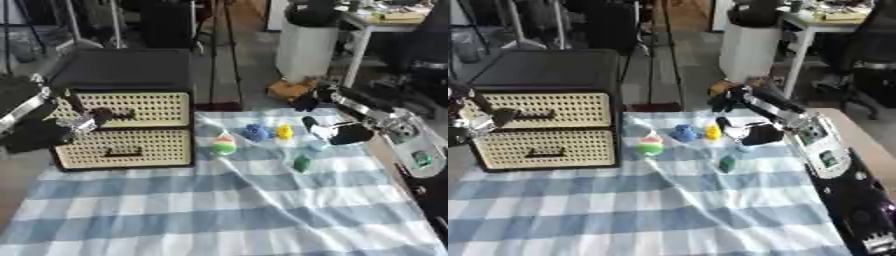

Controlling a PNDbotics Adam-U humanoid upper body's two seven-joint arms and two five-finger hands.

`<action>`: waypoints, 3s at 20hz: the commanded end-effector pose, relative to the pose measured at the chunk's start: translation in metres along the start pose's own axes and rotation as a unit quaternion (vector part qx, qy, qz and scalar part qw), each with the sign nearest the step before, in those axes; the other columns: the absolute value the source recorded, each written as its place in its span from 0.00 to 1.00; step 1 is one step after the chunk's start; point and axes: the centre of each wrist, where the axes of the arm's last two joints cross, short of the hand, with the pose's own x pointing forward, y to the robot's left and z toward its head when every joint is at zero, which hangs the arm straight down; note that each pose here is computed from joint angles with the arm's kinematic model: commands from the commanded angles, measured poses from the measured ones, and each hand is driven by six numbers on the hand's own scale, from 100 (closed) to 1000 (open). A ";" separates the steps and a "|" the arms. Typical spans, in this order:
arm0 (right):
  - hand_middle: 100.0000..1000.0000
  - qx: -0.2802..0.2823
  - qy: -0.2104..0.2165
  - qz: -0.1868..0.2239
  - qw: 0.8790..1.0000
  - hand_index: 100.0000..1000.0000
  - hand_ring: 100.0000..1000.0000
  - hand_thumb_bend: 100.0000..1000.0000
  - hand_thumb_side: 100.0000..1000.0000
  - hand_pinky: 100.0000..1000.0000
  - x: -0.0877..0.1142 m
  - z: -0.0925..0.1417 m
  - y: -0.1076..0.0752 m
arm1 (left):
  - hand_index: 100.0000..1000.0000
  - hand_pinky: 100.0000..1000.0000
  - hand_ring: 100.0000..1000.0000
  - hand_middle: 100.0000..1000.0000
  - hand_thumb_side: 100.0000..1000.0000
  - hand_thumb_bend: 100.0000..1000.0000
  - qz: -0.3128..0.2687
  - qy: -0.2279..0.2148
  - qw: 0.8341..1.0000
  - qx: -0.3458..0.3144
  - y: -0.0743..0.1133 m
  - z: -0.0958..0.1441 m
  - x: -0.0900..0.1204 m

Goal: Pick up objects from table and place into drawer.

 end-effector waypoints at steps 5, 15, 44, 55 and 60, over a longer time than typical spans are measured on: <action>0.64 -0.007 -0.020 0.015 1.000 0.81 0.70 0.00 0.33 0.68 0.009 -0.007 -0.015 | 0.66 0.02 0.00 0.00 1.00 0.45 0.006 0.045 0.999 -0.028 -0.011 -0.039 -0.016; 0.63 -0.004 -0.029 0.013 0.999 0.81 0.70 0.00 0.33 0.68 0.011 -0.011 -0.014 | 0.66 0.02 0.00 0.00 1.00 0.45 0.011 0.052 0.998 -0.014 -0.026 -0.058 -0.018; 0.63 0.000 -0.035 0.012 0.999 0.81 0.71 0.00 0.34 0.68 0.013 -0.016 -0.014 | 0.74 0.05 0.00 0.00 1.00 0.47 -0.016 0.054 0.998 0.024 -0.029 -0.062 -0.007; 0.63 -0.001 -0.042 0.018 0.999 0.81 0.71 0.00 0.36 0.68 0.017 -0.020 -0.020 | 0.76 0.06 0.00 0.00 1.00 0.47 -0.023 0.073 0.997 0.023 -0.033 -0.066 -0.010; 0.63 0.000 -0.041 0.017 0.999 0.81 0.70 0.00 0.36 0.68 0.016 -0.019 -0.019 | 0.77 0.06 0.00 0.00 1.00 0.48 -0.038 0.090 0.995 0.022 -0.034 -0.066 -0.014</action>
